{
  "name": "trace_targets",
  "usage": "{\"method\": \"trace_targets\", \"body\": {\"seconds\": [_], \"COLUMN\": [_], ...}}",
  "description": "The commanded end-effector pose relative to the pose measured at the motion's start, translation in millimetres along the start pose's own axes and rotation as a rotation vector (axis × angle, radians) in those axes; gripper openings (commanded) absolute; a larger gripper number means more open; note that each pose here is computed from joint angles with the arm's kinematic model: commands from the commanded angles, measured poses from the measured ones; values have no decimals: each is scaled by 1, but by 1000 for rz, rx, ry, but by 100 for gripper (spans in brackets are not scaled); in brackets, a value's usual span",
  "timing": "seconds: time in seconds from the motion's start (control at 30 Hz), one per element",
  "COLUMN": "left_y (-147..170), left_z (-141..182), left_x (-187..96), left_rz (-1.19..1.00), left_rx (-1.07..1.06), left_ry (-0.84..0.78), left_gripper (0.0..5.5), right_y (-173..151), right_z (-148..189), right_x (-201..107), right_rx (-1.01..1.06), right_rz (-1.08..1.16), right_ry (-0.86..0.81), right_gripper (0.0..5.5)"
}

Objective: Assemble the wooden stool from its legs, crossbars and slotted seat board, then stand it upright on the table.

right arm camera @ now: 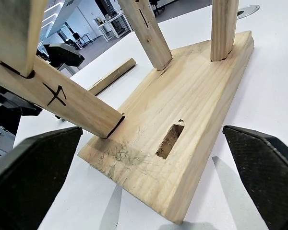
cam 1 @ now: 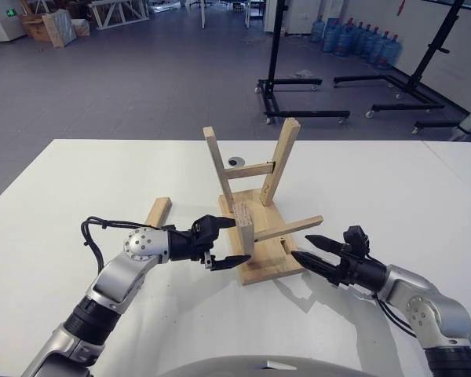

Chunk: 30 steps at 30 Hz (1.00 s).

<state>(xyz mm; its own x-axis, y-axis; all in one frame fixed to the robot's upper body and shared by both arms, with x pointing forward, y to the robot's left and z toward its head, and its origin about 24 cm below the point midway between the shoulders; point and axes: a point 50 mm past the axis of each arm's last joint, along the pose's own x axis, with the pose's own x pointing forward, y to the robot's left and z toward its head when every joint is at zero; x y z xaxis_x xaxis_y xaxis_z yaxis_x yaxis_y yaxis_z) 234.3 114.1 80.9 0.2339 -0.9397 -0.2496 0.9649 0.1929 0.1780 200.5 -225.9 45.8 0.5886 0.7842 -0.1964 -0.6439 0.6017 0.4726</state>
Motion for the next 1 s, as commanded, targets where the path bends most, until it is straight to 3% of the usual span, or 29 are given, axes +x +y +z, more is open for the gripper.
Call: {"method": "trace_targets", "body": {"seconds": [0.03,0.23,0.37,0.5,0.63,0.83,1.0], "left_y": [-1,-3,31,62,78,74,69], "left_z": [-5,2,14,36,38,32,22], "left_x": [-19,-47,-96,-124,-127,-120,-122], "left_rz": [-23,-32,179,442,690,742,750], "left_rx": [52,90,80,59,-252,-640,-667], "left_ry": [81,136,231,300,387,639,846], "left_gripper": [454,454,454,454,454,454,454], "right_y": [-4,-5,-9,-10,-9,8,27], "right_z": [1,-2,-4,-5,0,-12,-36], "right_x": [-3,-9,-32,-68,-101,-117,-113], "right_rx": [-18,-16,-20,-30,-49,-37,18], "right_rz": [-20,-48,-141,-280,-411,-499,-544], "right_ry": [16,15,-6,-53,-112,-166,-206], "right_gripper": [540,540,540,540,540,540,540]}}
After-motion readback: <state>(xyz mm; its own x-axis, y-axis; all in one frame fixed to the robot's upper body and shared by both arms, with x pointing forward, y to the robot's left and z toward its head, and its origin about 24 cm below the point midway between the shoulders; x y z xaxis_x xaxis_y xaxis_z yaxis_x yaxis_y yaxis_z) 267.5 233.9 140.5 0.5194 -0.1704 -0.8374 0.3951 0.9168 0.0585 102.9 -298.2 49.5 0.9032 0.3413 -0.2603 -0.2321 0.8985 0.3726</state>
